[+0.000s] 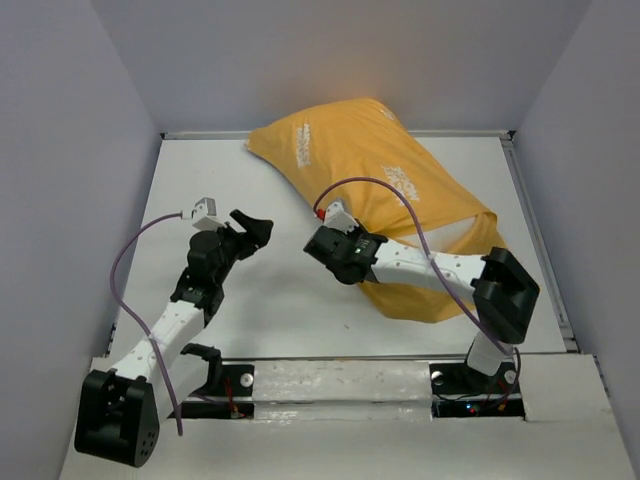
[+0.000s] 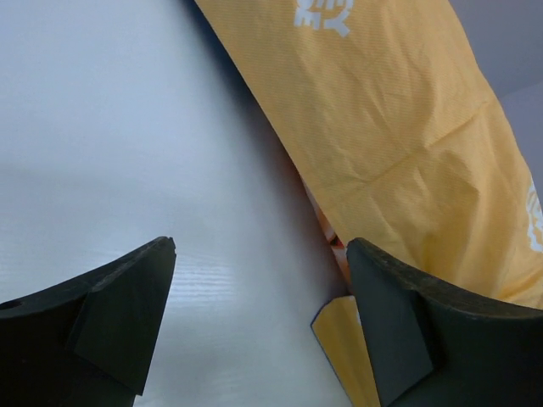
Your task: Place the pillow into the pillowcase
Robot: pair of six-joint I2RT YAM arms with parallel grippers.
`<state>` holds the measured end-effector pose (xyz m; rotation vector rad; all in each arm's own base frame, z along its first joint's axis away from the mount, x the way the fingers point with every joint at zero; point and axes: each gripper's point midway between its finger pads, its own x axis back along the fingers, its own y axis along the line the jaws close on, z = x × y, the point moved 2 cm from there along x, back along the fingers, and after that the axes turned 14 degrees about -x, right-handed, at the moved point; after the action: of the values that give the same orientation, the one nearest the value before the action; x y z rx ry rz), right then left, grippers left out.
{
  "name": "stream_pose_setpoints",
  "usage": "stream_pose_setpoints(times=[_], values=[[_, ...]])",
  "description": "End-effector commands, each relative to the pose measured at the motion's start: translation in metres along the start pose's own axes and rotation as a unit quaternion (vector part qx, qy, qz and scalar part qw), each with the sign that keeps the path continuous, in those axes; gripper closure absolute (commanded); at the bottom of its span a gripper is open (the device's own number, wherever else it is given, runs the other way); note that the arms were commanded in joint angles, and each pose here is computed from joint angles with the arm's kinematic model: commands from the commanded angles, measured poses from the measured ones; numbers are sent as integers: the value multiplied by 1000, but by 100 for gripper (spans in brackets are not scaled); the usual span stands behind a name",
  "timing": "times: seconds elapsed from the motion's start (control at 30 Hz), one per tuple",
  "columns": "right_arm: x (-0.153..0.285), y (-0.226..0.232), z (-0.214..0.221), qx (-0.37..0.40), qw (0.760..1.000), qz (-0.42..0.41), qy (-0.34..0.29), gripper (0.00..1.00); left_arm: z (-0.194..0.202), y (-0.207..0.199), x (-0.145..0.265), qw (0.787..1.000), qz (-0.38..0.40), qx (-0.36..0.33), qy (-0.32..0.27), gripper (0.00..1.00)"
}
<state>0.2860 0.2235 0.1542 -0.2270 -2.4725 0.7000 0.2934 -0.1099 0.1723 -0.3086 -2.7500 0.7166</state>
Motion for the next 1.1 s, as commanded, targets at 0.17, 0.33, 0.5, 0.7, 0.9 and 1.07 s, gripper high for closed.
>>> stream_pose_setpoints(times=[0.17,0.33,0.5,0.7,0.9,1.07], values=[[91,-63,-88,-189,938,-246,-156,100,-46,-36,-49,990,92,46,-96,1],[116,-74,-75,-204,914,-321,-144,100,-51,-48,-108,986,128,65,-89,1],[130,-85,-65,-210,899,-355,-148,100,-70,-68,-131,967,191,109,-127,1],[136,-89,-54,-211,891,-375,-142,100,-80,-92,-124,951,232,98,-179,1],[140,-91,-54,-217,886,-384,-141,100,-50,-105,-180,967,205,111,-106,1],[142,-101,-55,-228,886,-375,-151,100,-60,-107,-192,966,204,115,-112,88]])
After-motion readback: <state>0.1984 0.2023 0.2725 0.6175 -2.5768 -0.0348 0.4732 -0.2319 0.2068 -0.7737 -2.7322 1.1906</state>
